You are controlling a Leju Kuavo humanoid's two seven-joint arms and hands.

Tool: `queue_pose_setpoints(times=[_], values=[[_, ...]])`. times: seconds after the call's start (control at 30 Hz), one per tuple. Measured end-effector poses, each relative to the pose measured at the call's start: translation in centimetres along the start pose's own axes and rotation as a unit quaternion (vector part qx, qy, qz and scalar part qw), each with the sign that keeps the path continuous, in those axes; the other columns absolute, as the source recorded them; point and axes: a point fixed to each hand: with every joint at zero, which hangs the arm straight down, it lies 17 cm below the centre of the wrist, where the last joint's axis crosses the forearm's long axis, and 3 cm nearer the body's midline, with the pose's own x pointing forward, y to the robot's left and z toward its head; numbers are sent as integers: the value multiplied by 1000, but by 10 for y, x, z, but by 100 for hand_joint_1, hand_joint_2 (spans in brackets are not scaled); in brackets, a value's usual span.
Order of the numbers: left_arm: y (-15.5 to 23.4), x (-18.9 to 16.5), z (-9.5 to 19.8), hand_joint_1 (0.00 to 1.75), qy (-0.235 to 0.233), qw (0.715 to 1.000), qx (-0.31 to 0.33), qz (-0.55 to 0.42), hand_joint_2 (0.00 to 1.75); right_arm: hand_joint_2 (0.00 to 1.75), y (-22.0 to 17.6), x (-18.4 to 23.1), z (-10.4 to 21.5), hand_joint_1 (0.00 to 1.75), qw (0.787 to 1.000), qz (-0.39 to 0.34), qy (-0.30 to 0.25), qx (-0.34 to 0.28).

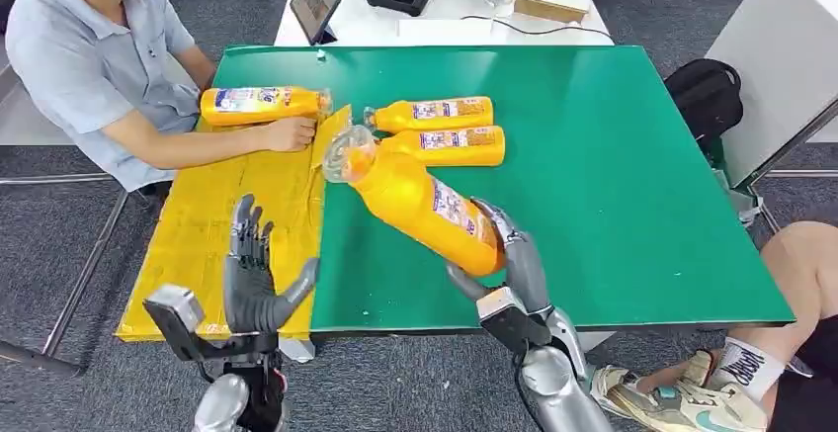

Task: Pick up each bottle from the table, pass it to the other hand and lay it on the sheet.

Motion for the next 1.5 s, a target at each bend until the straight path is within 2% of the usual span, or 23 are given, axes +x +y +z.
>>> queue_pose_setpoints(times=[0.1,0.27,0.3,0.47,0.57,0.63,0.77,1.1,1.37,1.4,1.43,1.47,1.5], values=[[-12,6,6,0,-7,1000,-17,3,175,175,10,0,2,148,1000,-3,3,10],[-18,11,8,0,-13,1000,-26,4,175,175,16,-3,3,159,1000,-4,7,17],[-19,12,9,0,-15,999,-31,3,175,175,20,-3,3,154,1000,0,5,23],[-41,16,12,0,-15,997,-73,38,175,175,68,1,9,157,996,16,-10,86],[-55,18,14,0,-11,993,-99,56,175,175,92,3,11,136,994,27,-19,104],[-61,14,15,0,9,991,-113,77,175,175,102,6,12,143,992,39,-34,113],[-74,-4,22,0,56,981,-143,115,175,175,125,19,15,143,987,46,-67,137],[-87,-26,29,0,105,970,-171,139,175,175,149,15,22,140,983,56,-73,161],[-87,-35,33,0,116,968,-176,134,175,175,153,9,25,141,981,58,-68,170],[-87,-36,34,70,116,969,-177,128,175,175,153,9,25,140,981,57,-67,171],[-87,-36,34,175,115,970,-178,121,175,175,154,9,25,129,981,57,-67,171],[-87,-37,34,175,114,971,-179,111,175,175,155,8,25,94,981,55,-66,172],[-87,-38,34,175,112,972,-177,103,175,175,156,8,25,26,982,54,-63,172]])
